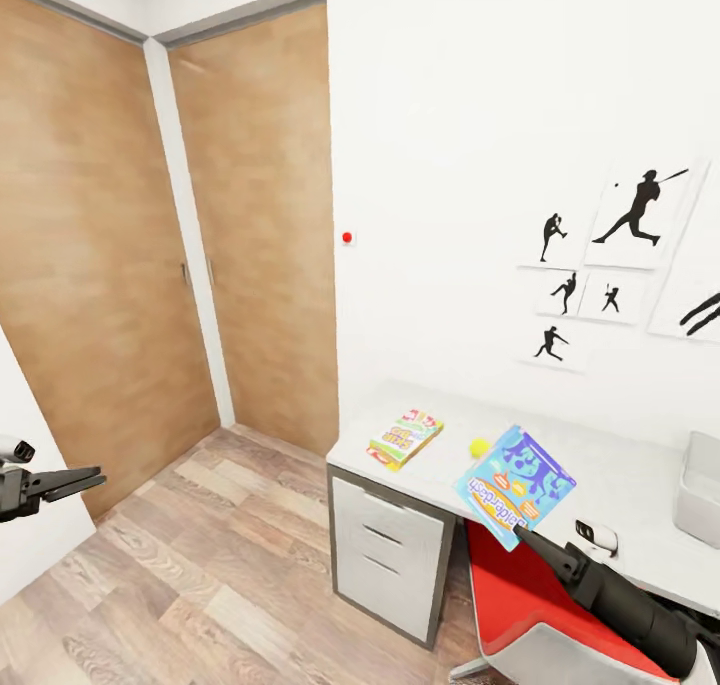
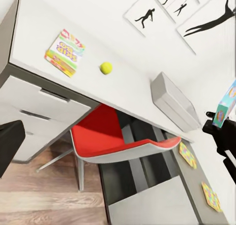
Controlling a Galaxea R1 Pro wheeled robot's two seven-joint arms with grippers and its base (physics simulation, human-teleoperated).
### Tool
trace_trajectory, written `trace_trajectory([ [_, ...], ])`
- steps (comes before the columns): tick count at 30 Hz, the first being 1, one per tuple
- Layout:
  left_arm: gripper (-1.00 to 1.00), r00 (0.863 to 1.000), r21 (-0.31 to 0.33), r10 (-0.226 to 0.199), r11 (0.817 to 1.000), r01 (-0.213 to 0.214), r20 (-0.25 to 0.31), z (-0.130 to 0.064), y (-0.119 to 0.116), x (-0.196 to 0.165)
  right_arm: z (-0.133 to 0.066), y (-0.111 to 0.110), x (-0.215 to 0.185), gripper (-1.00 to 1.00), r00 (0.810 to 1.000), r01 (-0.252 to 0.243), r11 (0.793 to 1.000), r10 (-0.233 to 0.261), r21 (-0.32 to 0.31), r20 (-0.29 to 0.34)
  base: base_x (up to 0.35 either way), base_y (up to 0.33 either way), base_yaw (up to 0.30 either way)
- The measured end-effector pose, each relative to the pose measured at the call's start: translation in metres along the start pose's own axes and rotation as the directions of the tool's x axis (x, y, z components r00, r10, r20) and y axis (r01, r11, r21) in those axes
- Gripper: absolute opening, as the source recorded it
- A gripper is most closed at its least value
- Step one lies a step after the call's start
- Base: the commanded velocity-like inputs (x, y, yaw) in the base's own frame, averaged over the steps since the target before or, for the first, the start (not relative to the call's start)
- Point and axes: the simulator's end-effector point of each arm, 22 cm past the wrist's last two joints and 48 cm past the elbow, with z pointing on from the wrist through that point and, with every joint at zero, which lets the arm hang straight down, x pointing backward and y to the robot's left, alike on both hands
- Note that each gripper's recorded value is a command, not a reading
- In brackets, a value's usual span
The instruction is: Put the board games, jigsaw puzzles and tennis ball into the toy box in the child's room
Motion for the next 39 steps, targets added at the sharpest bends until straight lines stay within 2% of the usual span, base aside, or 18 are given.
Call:
trace_trajectory([
  [23, 1.00, 1.000, 0.007, 0.015, 1.000, -0.015, 0.010, -0.003, -0.008, -0.003, -0.001, 0.006, -0.004, -1.00, 1.000, 0.012, 1.000, -0.012, -0.010, 0.006, 0.019, 0.015, -0.268],
  [39, 1.00, 1.000, 0.017, 0.026, 1.000, -0.026, 0.018, -0.003, -0.013, -0.004, -0.002, 0.010, -0.006, -1.00, 1.000, 0.020, 1.000, -0.020, -0.014, 0.010, 0.261, 0.123, -0.268],
])
